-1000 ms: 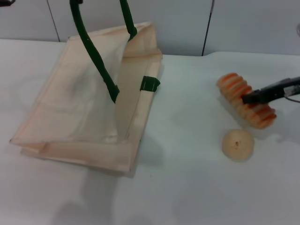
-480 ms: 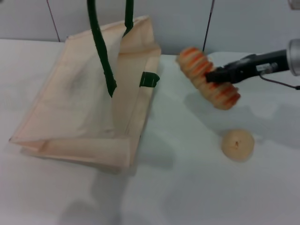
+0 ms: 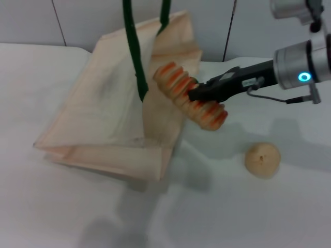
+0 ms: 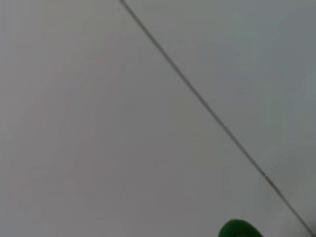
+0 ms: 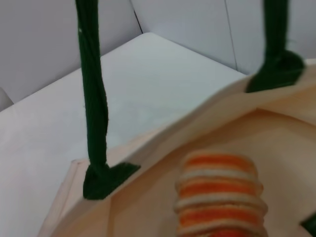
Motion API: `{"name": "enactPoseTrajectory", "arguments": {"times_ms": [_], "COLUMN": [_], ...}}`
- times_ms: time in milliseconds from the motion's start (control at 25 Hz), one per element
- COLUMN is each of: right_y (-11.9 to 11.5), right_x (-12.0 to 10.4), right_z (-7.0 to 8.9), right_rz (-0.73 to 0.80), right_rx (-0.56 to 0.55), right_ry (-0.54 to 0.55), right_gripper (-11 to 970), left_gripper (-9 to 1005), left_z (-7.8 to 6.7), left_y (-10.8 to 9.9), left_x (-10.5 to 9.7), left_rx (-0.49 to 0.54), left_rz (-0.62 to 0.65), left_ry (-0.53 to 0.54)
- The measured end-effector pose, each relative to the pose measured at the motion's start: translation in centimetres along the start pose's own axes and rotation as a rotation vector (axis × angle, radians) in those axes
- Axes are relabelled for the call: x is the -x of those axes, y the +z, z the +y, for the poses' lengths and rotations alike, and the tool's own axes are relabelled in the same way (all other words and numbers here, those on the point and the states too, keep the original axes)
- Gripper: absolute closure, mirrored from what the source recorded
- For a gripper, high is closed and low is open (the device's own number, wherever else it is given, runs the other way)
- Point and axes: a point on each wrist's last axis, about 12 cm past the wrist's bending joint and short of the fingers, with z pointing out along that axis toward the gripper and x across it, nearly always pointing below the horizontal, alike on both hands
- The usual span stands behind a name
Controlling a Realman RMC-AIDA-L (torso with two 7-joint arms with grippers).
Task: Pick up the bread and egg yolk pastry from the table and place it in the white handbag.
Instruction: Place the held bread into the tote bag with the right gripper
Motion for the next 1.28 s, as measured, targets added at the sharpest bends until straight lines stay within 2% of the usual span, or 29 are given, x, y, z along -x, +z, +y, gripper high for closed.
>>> {"name": "enactPoseTrajectory", "arguments": {"times_ms": [320,640,1280], "right_y": [2.3,4.4,6.8], "right_x": [0.1,0.8,2.3], "right_z": [0.7,1.8,3.3], "right_rz": [0.036,0.053,-0.001], "right_rx": [-0.012,-0.007,-0.016], "right_ry": [-0.029,-0.07,-0.086], "right_gripper": [730,740,745], "left_gripper": [883,885,884], "left_z": [-1.2,-1.7,-2.4], "left_y": [0.1,0.1,0.7], "left_x": [1.1,2.0,3.1], "left_rx": [-0.032,-0.048,-0.071], "left_rz": [-0.035,-0.062,-0.09], "left_ry": [0.016,0.029,0.043]}}
